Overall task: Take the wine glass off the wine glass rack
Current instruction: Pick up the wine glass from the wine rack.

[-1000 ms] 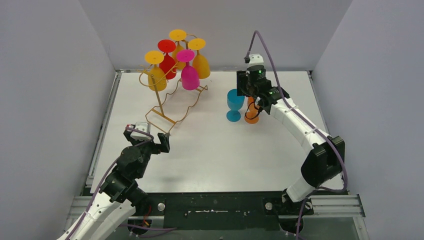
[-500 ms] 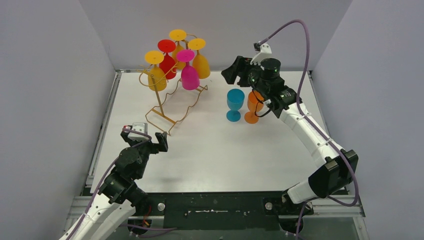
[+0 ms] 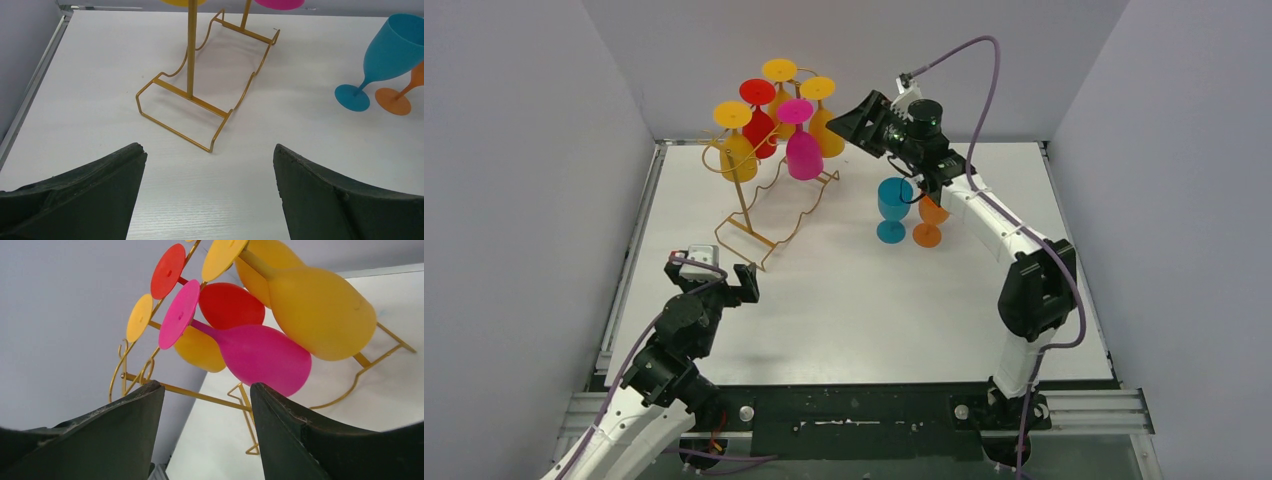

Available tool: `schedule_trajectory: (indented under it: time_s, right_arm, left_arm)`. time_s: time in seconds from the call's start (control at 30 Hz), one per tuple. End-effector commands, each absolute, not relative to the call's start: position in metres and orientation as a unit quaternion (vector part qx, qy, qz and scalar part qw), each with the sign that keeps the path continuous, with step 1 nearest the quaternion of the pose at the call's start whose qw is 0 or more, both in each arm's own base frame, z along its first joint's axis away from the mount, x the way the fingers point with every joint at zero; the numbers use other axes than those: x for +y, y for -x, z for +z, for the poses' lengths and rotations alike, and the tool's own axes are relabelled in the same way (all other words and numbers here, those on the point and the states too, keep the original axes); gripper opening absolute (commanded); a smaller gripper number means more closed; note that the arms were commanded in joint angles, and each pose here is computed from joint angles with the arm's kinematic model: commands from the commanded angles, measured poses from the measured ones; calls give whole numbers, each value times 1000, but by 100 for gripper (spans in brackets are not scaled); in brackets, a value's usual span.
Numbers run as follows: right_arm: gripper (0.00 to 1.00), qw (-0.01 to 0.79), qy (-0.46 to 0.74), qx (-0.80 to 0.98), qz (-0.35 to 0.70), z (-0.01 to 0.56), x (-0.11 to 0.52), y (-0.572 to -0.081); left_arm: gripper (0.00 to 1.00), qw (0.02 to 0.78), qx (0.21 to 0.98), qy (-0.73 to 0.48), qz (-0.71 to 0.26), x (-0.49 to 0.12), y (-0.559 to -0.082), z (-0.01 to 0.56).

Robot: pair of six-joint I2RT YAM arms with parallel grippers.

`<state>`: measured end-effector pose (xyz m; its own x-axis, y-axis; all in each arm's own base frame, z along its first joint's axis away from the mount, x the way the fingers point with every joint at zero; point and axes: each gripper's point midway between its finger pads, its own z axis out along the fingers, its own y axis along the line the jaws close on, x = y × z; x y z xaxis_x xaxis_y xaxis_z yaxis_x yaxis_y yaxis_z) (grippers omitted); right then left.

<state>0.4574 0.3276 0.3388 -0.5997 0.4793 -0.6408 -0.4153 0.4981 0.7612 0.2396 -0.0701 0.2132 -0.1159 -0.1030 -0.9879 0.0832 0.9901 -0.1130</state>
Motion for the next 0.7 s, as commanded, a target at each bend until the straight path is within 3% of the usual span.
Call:
schedule_trajectory:
  time_s: [0.0, 0.3, 0.67]
  right_arm:
    - [64, 461, -9, 681, 569, 397, 352, -458]
    - [62, 447, -15, 672, 590, 397, 376, -473]
    - [48, 431, -35, 682, 589, 380, 388, -497]
  left_arm:
    - [97, 683, 726, 22, -72, -66, -241, 239]
    - [97, 679, 730, 16, -68, -68, -242, 236]
    - [97, 677, 733, 11, -69, -69, -243, 235]
